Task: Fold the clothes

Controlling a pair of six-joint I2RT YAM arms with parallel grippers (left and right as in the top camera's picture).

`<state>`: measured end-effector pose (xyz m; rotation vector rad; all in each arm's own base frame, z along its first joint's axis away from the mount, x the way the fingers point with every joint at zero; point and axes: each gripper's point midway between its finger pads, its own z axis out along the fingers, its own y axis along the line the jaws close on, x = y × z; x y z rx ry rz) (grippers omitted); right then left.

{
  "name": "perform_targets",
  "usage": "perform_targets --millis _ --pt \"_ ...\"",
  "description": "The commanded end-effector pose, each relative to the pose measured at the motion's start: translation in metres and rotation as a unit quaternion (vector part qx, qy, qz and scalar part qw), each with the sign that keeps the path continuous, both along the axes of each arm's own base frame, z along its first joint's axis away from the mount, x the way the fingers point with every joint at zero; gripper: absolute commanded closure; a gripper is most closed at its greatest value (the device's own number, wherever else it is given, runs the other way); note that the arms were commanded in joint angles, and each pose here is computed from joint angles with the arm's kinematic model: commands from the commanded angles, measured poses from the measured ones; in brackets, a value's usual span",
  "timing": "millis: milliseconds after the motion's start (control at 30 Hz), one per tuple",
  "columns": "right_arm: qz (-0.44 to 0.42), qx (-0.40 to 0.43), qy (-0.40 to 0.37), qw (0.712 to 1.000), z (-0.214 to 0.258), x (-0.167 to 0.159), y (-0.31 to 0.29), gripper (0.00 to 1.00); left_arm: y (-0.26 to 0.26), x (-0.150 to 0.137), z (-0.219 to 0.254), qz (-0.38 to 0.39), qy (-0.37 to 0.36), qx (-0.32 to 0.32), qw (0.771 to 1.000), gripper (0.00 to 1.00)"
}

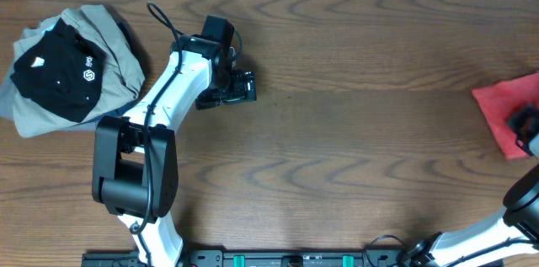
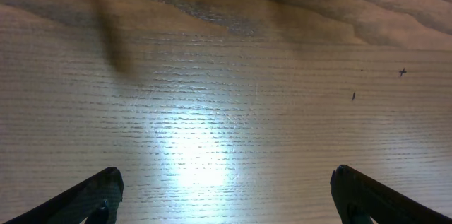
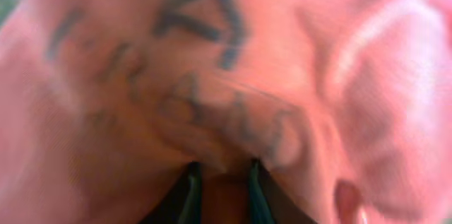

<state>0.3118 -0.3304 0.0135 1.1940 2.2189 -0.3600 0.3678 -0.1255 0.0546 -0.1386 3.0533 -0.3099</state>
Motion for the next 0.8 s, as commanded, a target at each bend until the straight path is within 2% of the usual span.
perform_targets --millis 0,200,467,533,633,767 --pt "-0.067 -0.009 0.04 0.997 -0.011 -0.034 -0.024 0.74 0.001 -0.004 -0.008 0.0 0.013 0.003 1.0 0.05" --pt "0.056 0.035 -0.053 0.996 0.016 0.022 -0.003 0.52 0.0 -0.002 -0.006 0.0 0.009 0.002 1.0 0.05" --pt "0.128 0.014 -0.128 0.983 0.106 0.057 0.029 0.49 0.01 0.017 0.034 -0.013 -0.068 0.029 0.997 0.05" --pt "0.155 0.01 -0.141 0.978 0.129 0.062 0.047 0.44 0.012 0.019 0.047 -0.025 -0.091 0.03 0.995 0.05" --pt "0.2 0.013 -0.137 0.97 0.152 0.064 0.085 0.4 0.012 0.019 0.063 -0.036 -0.113 0.029 0.993 0.05" --pt "0.26 0.043 -0.103 0.959 0.157 0.062 0.145 0.35 0.023 0.017 0.074 -0.028 -0.125 0.055 0.99 0.02"
